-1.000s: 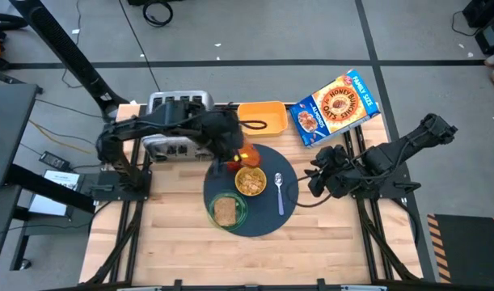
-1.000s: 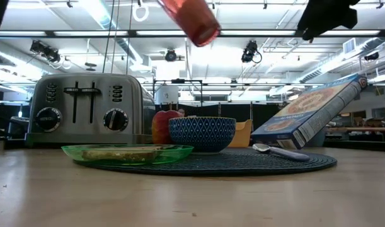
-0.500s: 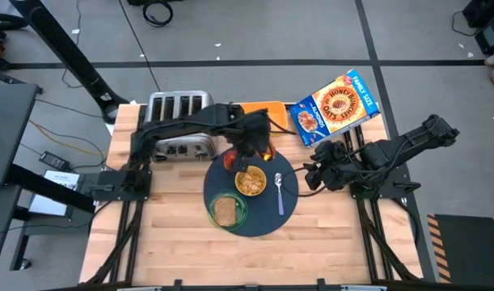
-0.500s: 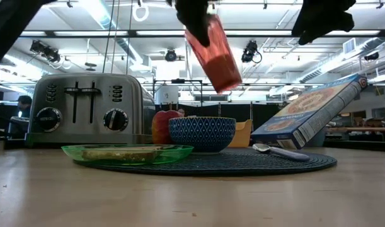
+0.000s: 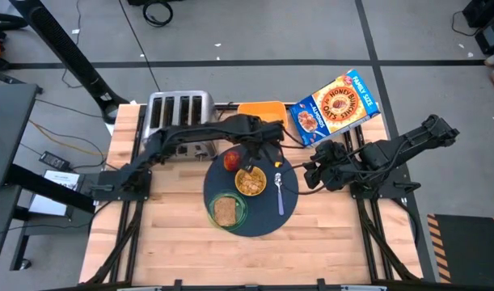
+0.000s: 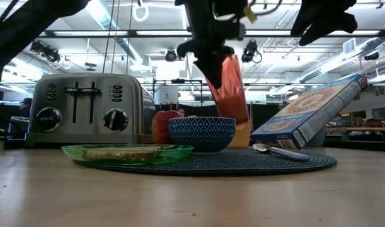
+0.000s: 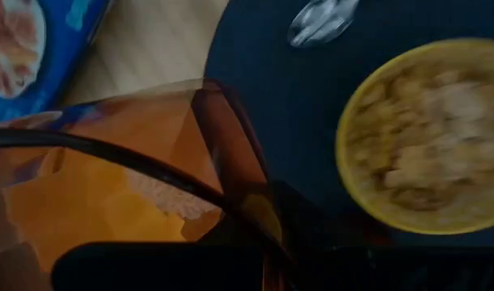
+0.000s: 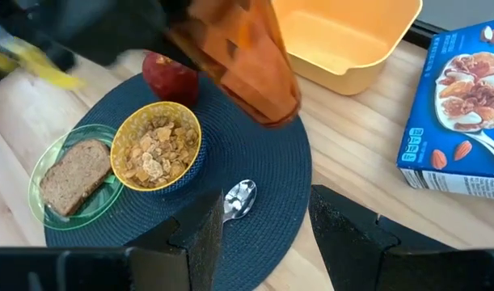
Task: Arrange a breakfast setting
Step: Put the orange cup of milk on the table mat to the top right of the yellow bowl
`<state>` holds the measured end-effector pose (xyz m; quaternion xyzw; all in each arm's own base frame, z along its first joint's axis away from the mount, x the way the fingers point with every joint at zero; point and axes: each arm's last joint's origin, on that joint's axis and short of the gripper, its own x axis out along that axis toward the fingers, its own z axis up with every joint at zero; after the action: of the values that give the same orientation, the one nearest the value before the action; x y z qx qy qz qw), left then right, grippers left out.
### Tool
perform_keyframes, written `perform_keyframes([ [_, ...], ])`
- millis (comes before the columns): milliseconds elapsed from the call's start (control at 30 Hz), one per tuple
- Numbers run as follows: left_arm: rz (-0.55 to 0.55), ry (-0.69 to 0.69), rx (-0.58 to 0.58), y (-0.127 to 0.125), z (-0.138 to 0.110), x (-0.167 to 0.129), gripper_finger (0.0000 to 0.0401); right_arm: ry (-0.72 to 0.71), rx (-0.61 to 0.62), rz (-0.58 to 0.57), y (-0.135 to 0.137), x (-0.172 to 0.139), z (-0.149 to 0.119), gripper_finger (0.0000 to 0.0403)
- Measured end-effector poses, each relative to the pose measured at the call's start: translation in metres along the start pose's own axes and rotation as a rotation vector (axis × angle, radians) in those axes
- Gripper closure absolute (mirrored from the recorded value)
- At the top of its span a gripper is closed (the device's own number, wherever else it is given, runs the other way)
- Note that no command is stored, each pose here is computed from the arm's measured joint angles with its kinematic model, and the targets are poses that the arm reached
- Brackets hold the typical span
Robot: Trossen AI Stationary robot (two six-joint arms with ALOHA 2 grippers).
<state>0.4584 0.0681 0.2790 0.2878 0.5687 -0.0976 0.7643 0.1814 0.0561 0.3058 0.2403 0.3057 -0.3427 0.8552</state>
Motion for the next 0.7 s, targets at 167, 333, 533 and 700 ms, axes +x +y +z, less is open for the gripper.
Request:
perform_keyframes([
  [167,0.007,0.043,-0.001,0.002,-0.002,0.013,0.0386,0.0,0.009,0.001,0.0,0.0,0.0,0.0212],
  [333,0.001,0.033,0.001,0.005,-0.002,0.023,0.0386,-0.002,0.013,0.005,0.001,0.0,0.0,0.0212],
  [533,-0.046,0.024,-0.023,0.005,-0.004,0.029,0.0386,0.013,0.014,0.013,0.001,0.0,0.0,0.0212],
  [700,-0.044,0.026,-0.034,0.009,-0.008,0.029,0.0386,0.016,0.014,0.014,0.001,0.0,0.0,0.0212],
])
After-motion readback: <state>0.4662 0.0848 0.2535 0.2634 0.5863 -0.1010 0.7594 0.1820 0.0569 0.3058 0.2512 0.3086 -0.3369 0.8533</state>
